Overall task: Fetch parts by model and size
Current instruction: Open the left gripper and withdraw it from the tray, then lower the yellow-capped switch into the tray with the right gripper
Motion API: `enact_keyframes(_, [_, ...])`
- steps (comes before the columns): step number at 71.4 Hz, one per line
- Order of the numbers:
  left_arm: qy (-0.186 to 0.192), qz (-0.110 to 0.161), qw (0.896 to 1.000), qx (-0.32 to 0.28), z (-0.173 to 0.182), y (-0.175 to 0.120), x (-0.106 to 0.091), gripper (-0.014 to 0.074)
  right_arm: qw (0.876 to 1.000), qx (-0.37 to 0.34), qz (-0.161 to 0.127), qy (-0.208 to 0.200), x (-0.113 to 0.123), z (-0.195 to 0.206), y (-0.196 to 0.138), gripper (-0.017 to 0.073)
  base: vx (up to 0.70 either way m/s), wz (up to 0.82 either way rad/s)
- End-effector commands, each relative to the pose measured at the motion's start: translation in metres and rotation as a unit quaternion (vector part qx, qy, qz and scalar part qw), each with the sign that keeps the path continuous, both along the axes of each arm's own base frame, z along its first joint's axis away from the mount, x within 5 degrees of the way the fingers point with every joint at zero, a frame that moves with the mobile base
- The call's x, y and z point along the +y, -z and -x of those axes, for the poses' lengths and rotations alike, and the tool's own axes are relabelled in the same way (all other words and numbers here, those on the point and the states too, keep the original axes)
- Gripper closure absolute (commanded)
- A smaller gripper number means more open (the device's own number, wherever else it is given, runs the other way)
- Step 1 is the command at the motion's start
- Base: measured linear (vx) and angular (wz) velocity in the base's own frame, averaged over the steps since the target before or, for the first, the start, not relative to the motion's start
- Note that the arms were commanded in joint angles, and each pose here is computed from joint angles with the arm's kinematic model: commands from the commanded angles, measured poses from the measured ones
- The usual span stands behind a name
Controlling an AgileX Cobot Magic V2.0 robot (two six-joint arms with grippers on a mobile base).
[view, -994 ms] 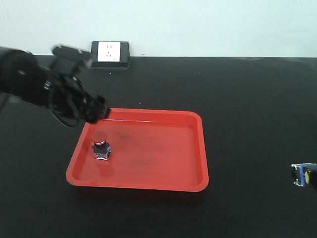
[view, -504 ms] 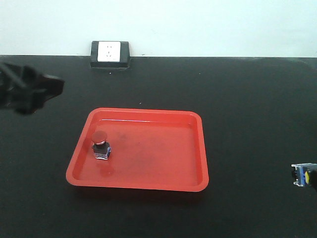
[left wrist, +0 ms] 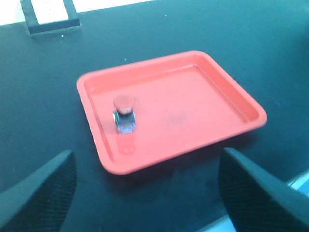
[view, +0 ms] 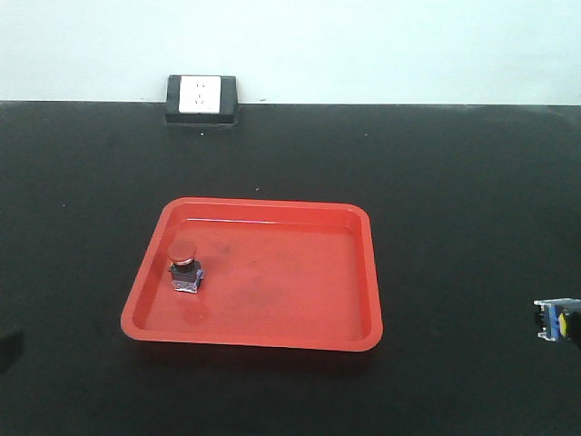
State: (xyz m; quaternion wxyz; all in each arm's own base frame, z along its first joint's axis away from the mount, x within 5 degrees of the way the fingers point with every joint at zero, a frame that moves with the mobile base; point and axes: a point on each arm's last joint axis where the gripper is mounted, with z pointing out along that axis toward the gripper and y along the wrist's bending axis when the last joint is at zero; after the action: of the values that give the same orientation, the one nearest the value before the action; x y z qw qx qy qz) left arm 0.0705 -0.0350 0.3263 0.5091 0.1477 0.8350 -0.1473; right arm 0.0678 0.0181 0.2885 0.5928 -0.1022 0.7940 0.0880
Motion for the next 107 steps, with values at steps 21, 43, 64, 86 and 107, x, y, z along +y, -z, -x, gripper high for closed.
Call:
enact_keyframes(21, [-0.003,0.043,0.989,-0.14,0.027,0.023,0.011,0.0017,1.0,-0.017,0.023,-0.012,0.009,-0.025,-0.026,0.0567,0.0,0.0])
enact_keyframes(43, [-0.004,0.046,0.988,-0.145,0.027,0.022,0.011,0.0017,0.996,0.065,0.065,-0.017,0.036,-0.102,-0.061,0.0563,0.0,0.0])
enact_keyframes(64, [-0.003,0.044,0.989,-0.14,0.027,0.023,0.011,0.0017,0.986,0.145,0.063,-0.052,0.069,-0.17,-0.058,0.0561,0.0,0.0])
enact_keyframes(86, [-0.002,0.043,0.99,-0.137,0.027,0.023,0.011,0.0017,0.973,0.21,0.064,-0.071,0.119,-0.226,-0.027,0.056,0.0,0.0])
enact_keyframes(107, [-0.002,0.043,0.99,-0.137,0.027,0.023,0.011,0.0017,0.963,0.253,0.072,-0.067,0.141,-0.273,0.017,0.0554,0.0,0.0])
